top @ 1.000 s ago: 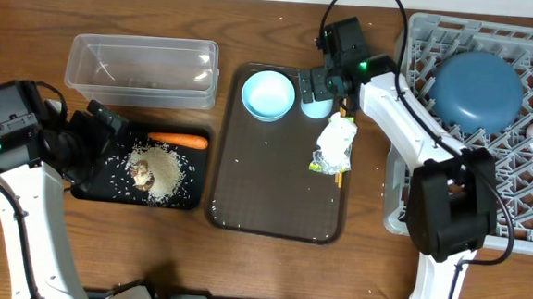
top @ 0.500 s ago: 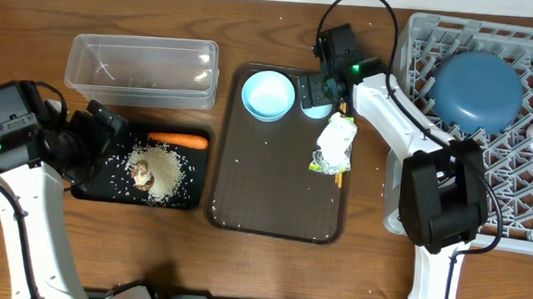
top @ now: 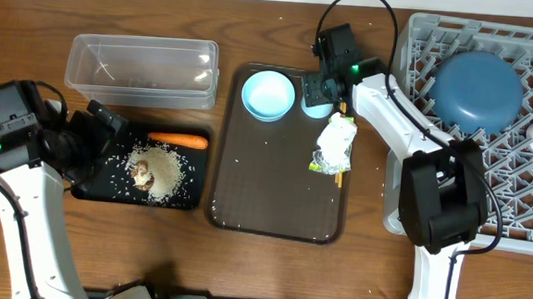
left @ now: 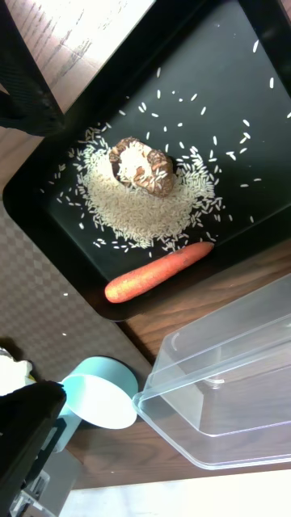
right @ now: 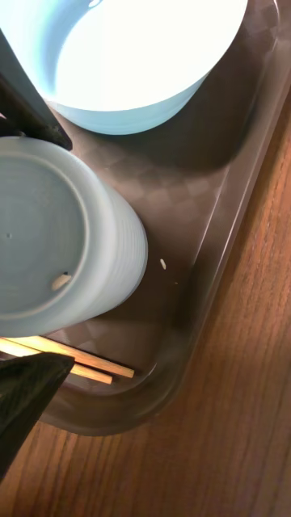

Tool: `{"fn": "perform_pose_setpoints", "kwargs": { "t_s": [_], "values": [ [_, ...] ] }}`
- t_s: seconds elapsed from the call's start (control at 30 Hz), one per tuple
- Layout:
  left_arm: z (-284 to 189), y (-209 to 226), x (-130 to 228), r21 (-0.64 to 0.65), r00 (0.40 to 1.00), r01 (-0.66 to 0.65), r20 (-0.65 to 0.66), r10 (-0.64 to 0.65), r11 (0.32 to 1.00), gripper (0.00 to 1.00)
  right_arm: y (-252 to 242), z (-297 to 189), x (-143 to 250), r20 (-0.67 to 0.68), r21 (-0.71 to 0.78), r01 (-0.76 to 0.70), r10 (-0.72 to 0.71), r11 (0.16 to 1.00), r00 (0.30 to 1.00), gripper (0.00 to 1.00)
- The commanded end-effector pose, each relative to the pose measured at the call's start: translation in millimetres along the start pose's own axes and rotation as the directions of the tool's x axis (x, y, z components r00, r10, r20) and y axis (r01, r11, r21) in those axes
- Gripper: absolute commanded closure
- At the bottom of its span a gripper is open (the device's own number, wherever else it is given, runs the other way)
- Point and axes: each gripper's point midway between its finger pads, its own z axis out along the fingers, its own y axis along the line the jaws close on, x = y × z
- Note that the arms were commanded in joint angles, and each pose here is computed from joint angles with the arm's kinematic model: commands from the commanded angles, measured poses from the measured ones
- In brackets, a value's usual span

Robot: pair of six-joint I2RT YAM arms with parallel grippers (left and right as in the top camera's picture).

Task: Sort waste into correct bins and load items into the dishwasher rack
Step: 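Return the right gripper to the brown tray and grasp the light-blue cup, then carry the light-blue cup right into the dish rack and release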

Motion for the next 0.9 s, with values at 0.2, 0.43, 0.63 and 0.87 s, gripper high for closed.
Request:
{"fn": "perform_pose_setpoints", "kwargs": {
  "t_s": [0.2,0.43,0.63,0.87],
  "values": [
    [-3,-2,-2,0.008,1.000,-0.012,0.005,0.011,1.000,0.02,21,2,3,-0.002,-0.019,0.023,-0.023,1.000,1.000,0.41],
    [-3,-2,-2,0.008,1.000,-0.012,0.005,0.011,1.000,0.02,14,-9,-8,0.028,-0.017,0.008,-0.007,1.000,1.000,0.50],
    [-3,-2,-2,0.008,1.000,-0.012,0.005,0.011,1.000,0.02,-1,-47,-33,0.116,-0.017,-0.024,0.026,1.000,0.993,0.50],
    [-3,-2,-2,0.008,1.000,-0.012,0.005,0.011,1.000,0.02,-41,-121,-63,0.252,-0.002,-0.097,0.094,0.995,0.963,0.49]
  ]
}}
